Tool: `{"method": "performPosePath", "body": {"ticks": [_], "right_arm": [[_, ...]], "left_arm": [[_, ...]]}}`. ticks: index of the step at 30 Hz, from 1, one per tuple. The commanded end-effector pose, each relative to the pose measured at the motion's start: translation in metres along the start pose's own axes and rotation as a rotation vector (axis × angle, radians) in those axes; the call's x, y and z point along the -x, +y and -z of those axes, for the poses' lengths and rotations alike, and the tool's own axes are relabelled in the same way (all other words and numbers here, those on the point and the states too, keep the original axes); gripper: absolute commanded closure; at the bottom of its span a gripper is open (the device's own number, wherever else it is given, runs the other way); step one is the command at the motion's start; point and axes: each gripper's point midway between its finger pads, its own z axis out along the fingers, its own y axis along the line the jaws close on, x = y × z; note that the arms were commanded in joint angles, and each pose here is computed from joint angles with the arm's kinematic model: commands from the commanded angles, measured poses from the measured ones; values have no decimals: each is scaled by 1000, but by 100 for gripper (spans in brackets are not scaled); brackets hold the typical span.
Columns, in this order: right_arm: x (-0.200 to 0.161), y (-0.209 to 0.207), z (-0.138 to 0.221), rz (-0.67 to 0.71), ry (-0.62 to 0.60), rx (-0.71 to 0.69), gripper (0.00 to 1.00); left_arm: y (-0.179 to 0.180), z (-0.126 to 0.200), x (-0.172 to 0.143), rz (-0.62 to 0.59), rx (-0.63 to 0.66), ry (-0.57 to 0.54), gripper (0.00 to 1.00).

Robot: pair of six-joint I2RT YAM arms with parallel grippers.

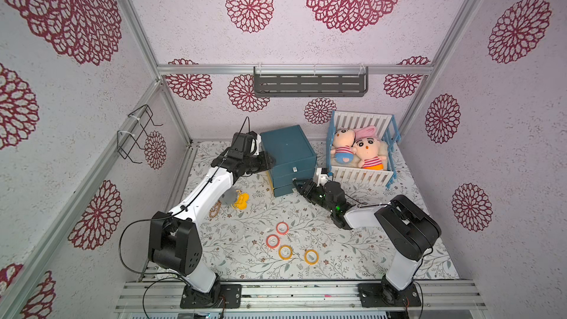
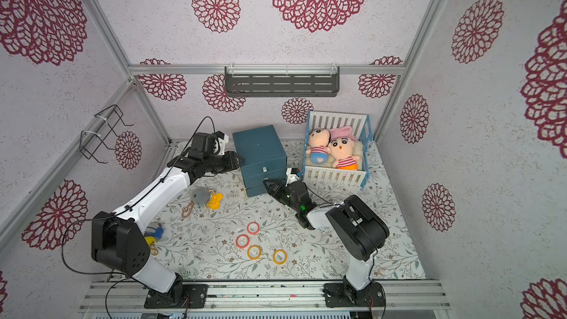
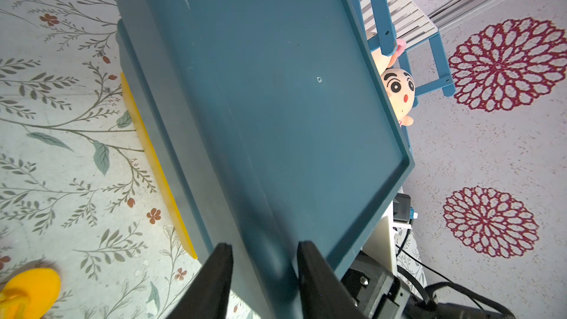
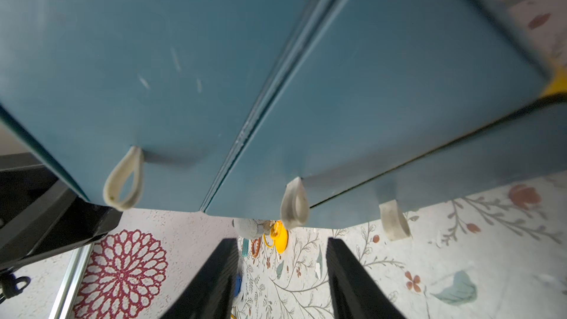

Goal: Place the transparent tape into the drawer according to color
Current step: Open the drawer in the storage box.

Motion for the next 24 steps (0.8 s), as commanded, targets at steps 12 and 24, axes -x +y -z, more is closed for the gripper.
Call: {"method": "performPosePath", "body": {"ticks": [12,24], "right_arm": [[17,8,-6,-40,-51,72,51],[22,11,-20,-51,-52,82,57]], "left_arm": [[-1,6,-4,-18,4,0,59],[1,4,-5,-15,4,4,59]]}}
